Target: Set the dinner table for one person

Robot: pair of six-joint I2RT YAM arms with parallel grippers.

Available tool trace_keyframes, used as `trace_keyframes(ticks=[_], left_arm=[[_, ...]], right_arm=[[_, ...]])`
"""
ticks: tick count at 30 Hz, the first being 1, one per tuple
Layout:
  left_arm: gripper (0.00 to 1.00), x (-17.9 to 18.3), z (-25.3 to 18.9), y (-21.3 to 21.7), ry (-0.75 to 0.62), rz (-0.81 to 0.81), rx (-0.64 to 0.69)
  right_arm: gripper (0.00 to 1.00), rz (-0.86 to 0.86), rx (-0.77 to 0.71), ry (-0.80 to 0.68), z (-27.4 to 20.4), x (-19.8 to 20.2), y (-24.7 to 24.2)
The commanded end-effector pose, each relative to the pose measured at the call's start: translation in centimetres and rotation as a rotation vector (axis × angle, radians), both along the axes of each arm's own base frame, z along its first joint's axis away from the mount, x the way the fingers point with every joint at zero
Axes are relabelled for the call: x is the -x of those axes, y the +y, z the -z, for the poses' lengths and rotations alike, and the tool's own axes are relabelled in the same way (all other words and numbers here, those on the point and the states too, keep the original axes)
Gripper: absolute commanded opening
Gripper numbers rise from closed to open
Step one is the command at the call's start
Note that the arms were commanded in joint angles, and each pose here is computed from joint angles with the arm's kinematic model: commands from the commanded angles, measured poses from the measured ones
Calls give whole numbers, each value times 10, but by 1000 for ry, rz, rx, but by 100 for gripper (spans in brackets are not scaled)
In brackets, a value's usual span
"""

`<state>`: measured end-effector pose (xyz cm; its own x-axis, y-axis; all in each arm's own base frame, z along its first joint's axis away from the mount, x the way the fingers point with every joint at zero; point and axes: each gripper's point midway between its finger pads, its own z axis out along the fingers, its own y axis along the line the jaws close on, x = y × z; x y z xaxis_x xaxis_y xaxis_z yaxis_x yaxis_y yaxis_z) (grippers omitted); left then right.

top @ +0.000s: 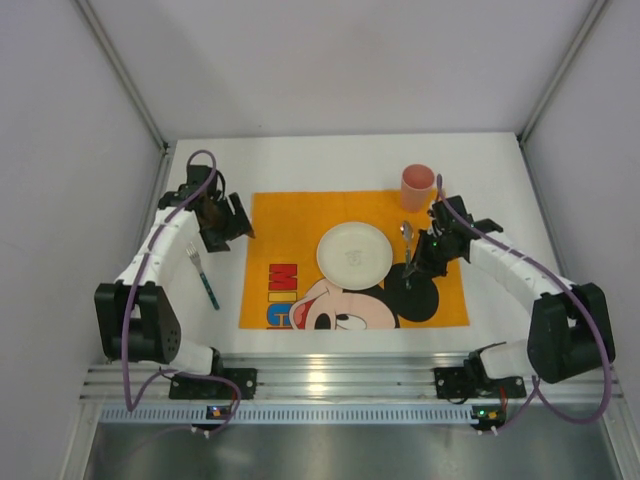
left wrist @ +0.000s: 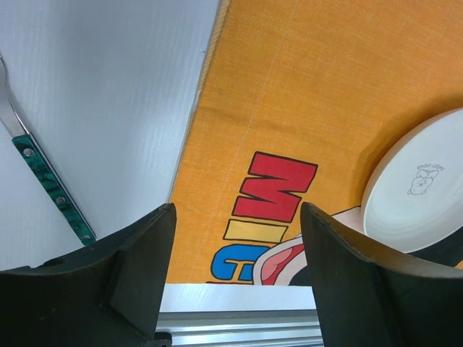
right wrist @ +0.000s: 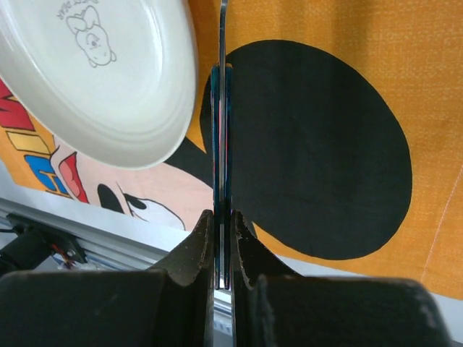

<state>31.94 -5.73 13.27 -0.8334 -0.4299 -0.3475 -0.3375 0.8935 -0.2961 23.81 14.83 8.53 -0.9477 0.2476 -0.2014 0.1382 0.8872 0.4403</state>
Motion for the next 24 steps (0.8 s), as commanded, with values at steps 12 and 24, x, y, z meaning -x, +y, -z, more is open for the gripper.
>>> trace_keyframes(ticks=[12, 24], left_arm=[[71, 7, 8, 28, 28, -87, -83], [69, 49, 25, 134, 165, -414, -228]], right_arm=[[41, -19, 169, 122, 39, 5, -30], [56, -7, 252, 100, 9, -2, -44]])
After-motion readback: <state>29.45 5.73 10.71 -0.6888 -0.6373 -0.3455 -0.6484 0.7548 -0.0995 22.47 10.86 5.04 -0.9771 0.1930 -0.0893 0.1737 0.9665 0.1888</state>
